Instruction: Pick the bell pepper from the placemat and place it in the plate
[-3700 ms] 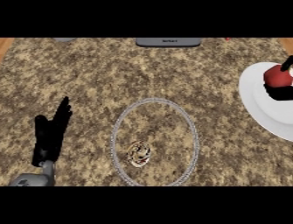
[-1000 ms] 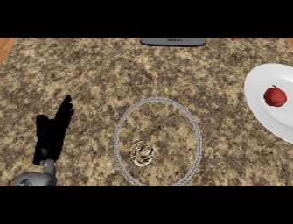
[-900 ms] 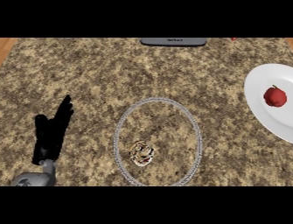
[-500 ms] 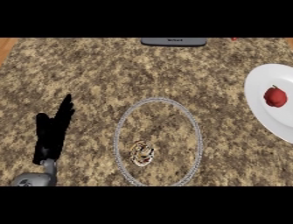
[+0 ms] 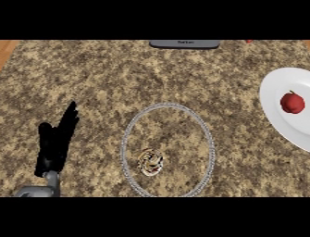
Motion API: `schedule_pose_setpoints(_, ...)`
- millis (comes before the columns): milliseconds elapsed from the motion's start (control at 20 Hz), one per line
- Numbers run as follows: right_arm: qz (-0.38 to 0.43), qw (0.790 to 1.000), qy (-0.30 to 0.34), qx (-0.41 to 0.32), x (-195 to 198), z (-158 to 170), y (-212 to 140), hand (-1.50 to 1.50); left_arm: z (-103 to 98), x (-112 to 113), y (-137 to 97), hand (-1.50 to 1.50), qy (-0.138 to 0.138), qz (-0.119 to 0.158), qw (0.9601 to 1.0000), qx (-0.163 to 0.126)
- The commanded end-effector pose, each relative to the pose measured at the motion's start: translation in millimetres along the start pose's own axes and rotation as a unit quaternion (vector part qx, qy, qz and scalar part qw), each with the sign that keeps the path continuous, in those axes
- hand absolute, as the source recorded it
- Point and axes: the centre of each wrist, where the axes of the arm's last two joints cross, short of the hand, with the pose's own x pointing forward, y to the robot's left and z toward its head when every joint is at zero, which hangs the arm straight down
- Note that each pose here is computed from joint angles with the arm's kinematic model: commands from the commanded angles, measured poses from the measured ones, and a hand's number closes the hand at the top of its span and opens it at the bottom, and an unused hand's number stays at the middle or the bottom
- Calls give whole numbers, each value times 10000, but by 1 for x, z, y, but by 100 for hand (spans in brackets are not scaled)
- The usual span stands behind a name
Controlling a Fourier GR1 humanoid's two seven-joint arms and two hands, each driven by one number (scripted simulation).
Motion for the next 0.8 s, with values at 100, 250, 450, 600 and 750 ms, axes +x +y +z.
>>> schedule_pose_setpoints(100,88,9999,77,-85,8,0,-21,-150,-15,-6,-5,0,-56,6,10000,64)
schedule_pose_setpoints(250,162,9993,159,-298,-10,12,-4,-150,-6,3,1,0,29,42,10000,-32)
schedule_pose_setpoints(450,279,9987,271,-318,-11,15,-8,-150,-5,7,-16,0,-121,44,9999,-66)
schedule_pose_setpoints(600,219,9983,190,-503,-6,27,-44,-150,-1,-4,-13,0,16,32,10000,-7)
schedule_pose_setpoints(750,159,9980,146,-589,-4,25,-45,-150,-11,4,-10,0,-97,22,9999,-23)
